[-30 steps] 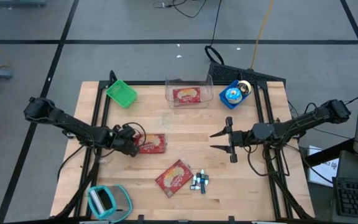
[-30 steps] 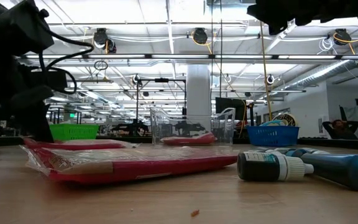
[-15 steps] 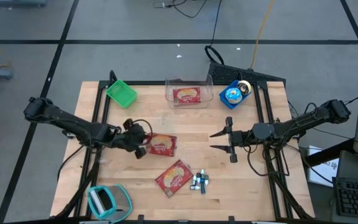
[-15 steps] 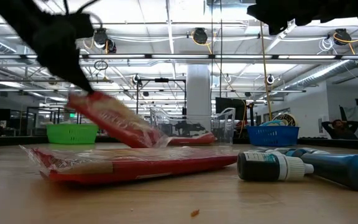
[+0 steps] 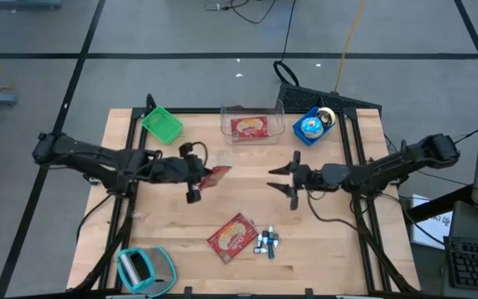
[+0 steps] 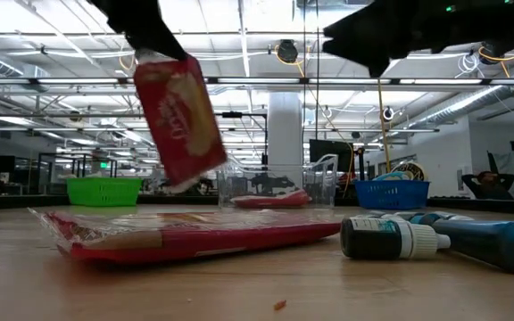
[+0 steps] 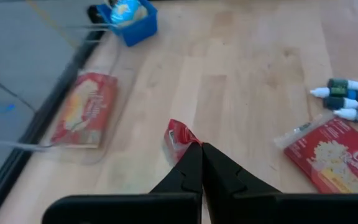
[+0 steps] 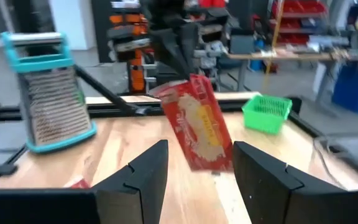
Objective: Pick & Place Food Item
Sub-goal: Put the left popcorn bag into the transparent bin
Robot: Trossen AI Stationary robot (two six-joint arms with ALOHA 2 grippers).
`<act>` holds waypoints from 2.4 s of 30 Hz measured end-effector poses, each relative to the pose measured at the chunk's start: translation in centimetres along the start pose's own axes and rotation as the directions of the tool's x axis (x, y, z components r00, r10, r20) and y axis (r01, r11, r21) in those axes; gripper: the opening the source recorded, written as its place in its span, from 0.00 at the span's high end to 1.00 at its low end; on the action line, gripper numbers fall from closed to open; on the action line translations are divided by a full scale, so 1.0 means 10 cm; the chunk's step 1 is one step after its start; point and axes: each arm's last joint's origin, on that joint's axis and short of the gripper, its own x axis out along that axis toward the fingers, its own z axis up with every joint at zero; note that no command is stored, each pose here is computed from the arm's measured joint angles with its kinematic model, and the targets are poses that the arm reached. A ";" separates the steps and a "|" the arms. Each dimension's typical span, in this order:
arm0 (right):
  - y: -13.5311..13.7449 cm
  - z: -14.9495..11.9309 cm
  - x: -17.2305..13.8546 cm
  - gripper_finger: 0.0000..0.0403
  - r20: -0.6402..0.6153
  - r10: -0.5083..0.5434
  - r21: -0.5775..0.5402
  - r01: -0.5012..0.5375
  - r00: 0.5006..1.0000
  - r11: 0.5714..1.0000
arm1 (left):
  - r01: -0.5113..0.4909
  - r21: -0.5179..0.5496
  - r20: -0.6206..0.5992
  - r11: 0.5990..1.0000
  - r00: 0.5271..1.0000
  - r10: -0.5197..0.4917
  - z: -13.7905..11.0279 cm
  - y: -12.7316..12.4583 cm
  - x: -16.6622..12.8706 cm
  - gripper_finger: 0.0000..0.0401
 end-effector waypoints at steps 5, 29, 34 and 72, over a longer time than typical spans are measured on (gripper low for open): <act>-0.05 -0.04 0.20 0.55 -0.039 -0.042 -0.031 0.041 0.998 0.999 | 0.097 0.058 -0.075 0.994 0.993 -0.092 0.01 -0.01 0.22 1.00; -0.21 0.10 0.97 0.37 -0.098 0.254 0.100 -0.244 0.962 0.965 | 0.220 0.259 -0.049 0.940 0.975 -0.215 0.41 -0.21 0.40 1.00; -0.21 0.09 0.97 0.39 -0.102 0.259 0.098 -0.249 0.960 0.963 | 0.211 0.262 -0.002 0.942 0.976 -0.218 0.46 -0.21 0.40 1.00; -0.03 0.08 0.94 1.00 -0.107 0.284 -0.044 -0.290 0.953 0.956 | 0.099 0.168 0.164 0.981 0.978 -0.126 0.62 -0.09 0.29 0.94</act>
